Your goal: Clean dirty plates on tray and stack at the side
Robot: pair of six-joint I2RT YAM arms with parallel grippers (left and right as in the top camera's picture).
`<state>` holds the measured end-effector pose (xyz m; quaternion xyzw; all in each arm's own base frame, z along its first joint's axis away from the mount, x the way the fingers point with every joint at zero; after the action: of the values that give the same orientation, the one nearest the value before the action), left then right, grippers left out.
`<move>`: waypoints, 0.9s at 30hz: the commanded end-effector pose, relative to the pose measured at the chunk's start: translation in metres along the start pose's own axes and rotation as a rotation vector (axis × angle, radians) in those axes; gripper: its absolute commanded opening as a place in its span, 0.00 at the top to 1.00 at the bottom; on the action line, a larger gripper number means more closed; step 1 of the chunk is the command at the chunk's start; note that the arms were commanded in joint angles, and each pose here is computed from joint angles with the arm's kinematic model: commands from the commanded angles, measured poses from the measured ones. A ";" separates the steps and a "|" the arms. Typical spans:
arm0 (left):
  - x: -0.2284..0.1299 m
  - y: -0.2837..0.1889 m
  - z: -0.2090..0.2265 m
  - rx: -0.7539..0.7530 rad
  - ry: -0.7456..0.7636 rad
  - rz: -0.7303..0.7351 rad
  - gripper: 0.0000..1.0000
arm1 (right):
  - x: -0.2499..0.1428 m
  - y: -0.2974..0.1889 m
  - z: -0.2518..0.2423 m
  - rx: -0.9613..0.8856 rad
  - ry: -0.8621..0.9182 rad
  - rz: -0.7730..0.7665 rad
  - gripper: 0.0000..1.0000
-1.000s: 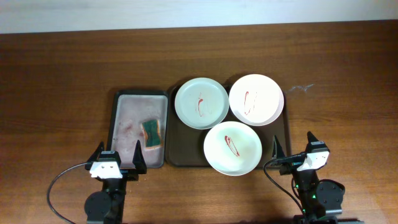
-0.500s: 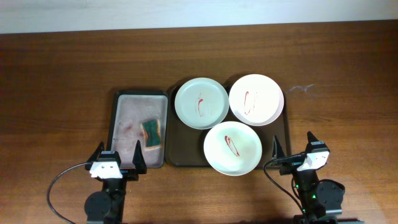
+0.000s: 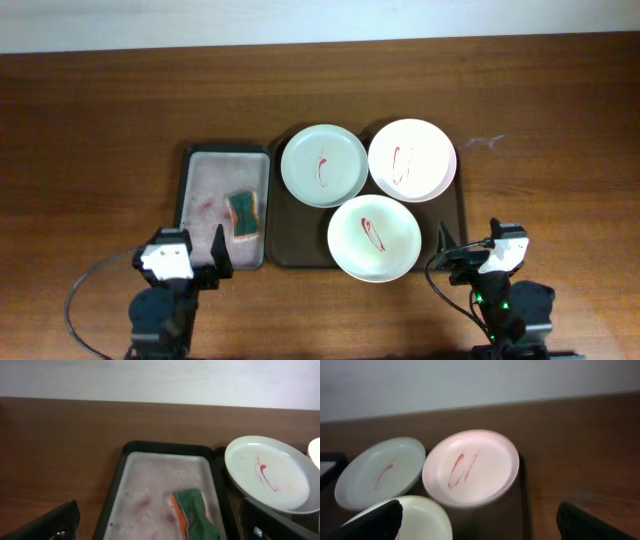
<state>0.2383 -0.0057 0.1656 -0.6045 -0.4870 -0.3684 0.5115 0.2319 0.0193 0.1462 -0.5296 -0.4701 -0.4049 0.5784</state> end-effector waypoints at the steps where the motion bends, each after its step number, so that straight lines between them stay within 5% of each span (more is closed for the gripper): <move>1: 0.024 0.008 -0.003 0.033 0.015 0.063 0.01 | 0.026 -0.001 0.005 0.029 0.012 0.056 0.01; 14: 0.028 0.072 -0.016 0.127 0.037 0.707 0.01 | 0.044 0.051 0.010 0.105 0.106 0.753 0.01; 21: 0.025 0.096 -0.037 0.004 -0.004 0.689 0.02 | 0.042 0.057 0.022 0.180 0.144 0.793 0.01; 27: -0.039 0.121 -0.034 0.031 0.010 0.885 0.21 | 0.042 0.057 0.022 0.180 0.144 0.793 0.01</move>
<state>0.3437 -0.0365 0.1328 -0.7344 -0.2258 -0.1322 0.6262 0.2898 0.0446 0.1649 -0.5952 -0.2127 -0.1402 0.7621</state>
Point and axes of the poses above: each gripper's point midway between its finger pads, its own y axis out along the fingers, its own z axis along the line the jaws close on, x = y × z, the point moved 1 cm from there along -y, back along the fingers, and after that the axes turned 9 degrees about -y, right-handed, at the moved point
